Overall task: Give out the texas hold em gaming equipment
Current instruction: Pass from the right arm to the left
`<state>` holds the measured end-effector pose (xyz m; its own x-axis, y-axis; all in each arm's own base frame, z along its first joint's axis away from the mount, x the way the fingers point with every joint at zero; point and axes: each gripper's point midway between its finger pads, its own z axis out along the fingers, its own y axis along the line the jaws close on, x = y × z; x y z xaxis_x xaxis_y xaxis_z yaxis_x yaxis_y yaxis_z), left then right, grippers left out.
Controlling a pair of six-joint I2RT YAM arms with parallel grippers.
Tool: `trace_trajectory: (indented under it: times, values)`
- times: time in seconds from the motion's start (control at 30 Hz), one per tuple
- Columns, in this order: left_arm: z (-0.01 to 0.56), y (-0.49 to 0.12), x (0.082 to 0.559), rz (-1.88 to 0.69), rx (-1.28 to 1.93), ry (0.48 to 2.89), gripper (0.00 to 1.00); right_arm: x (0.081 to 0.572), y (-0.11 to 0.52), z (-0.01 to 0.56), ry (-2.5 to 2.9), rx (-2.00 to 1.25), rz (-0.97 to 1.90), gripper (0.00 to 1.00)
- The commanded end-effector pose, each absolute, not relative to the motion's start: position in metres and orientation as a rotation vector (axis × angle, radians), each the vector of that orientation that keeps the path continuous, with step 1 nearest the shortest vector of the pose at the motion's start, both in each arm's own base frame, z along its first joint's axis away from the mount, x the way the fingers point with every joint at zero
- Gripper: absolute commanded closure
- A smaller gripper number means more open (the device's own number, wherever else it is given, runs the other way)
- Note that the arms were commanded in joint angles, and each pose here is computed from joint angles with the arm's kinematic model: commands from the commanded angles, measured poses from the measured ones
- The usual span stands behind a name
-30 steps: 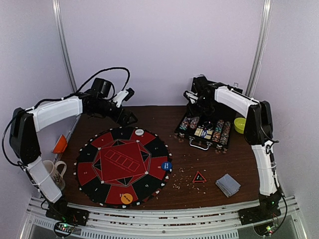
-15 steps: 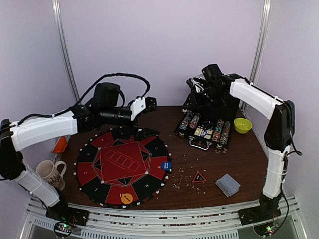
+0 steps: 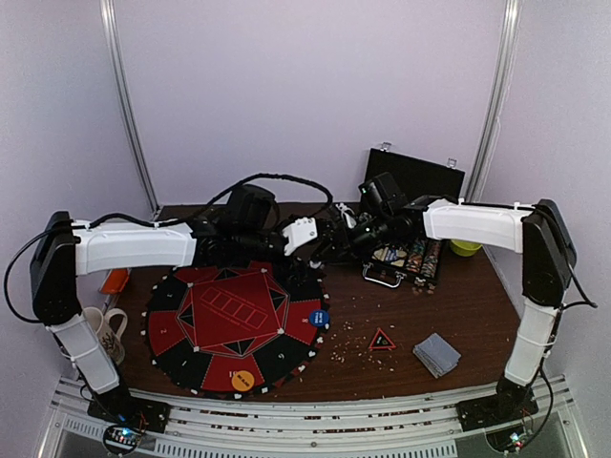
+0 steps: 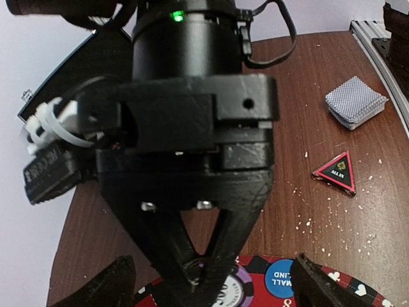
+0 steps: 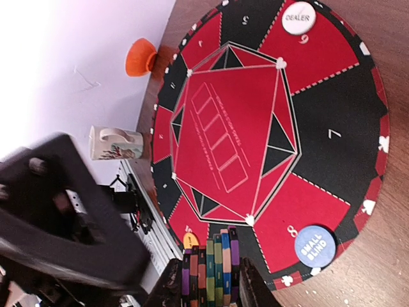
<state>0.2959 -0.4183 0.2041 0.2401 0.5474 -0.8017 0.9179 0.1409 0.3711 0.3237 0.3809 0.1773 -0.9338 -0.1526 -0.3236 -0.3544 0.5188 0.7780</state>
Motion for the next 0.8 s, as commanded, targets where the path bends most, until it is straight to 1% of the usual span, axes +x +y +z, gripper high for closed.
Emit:
trace_trajectory:
  times: [0.0, 0.07, 0.23, 0.3, 0.37, 0.43, 0.57, 0.73, 0.77]
  values:
    - [0.215, -0.425, 0.303, -0.51, 1.488, 1.47, 0.23, 0.331, 0.391, 0.223, 2.376, -0.43, 1.486, 1.0]
    - [0.208, -0.425, 0.309, -0.487, 1.48, 1.51, 0.33, 0.332, 0.393, 0.224, 2.371, -0.43, 1.491, 1.0]
    - [0.201, -0.421, 0.324, -0.411, 1.436, 1.581, 0.44, 0.332, 0.394, 0.223, 2.374, -0.432, 1.49, 1.0]
    - [0.199, -0.42, 0.325, -0.399, 1.438, 1.588, 0.43, 0.332, 0.394, 0.222, 2.378, -0.434, 1.487, 1.0]
    - [0.195, -0.418, 0.328, -0.378, 1.439, 1.603, 0.35, 0.332, 0.394, 0.223, 2.375, -0.437, 1.484, 1.0]
    - [0.191, -0.415, 0.33, -0.368, 1.437, 1.62, 0.35, 0.333, 0.393, 0.223, 2.375, -0.435, 1.479, 1.0]
    - [0.189, -0.412, 0.335, -0.381, 1.416, 1.647, 0.46, 0.334, 0.392, 0.222, 2.38, -0.44, 1.459, 1.0]
    - [0.194, -0.414, 0.333, -0.414, 1.41, 1.631, 0.53, 0.335, 0.393, 0.22, 2.385, -0.448, 1.45, 1.0]
    - [0.195, -0.414, 0.333, -0.416, 1.408, 1.631, 0.58, 0.335, 0.393, 0.219, 2.386, -0.448, 1.448, 1.0]
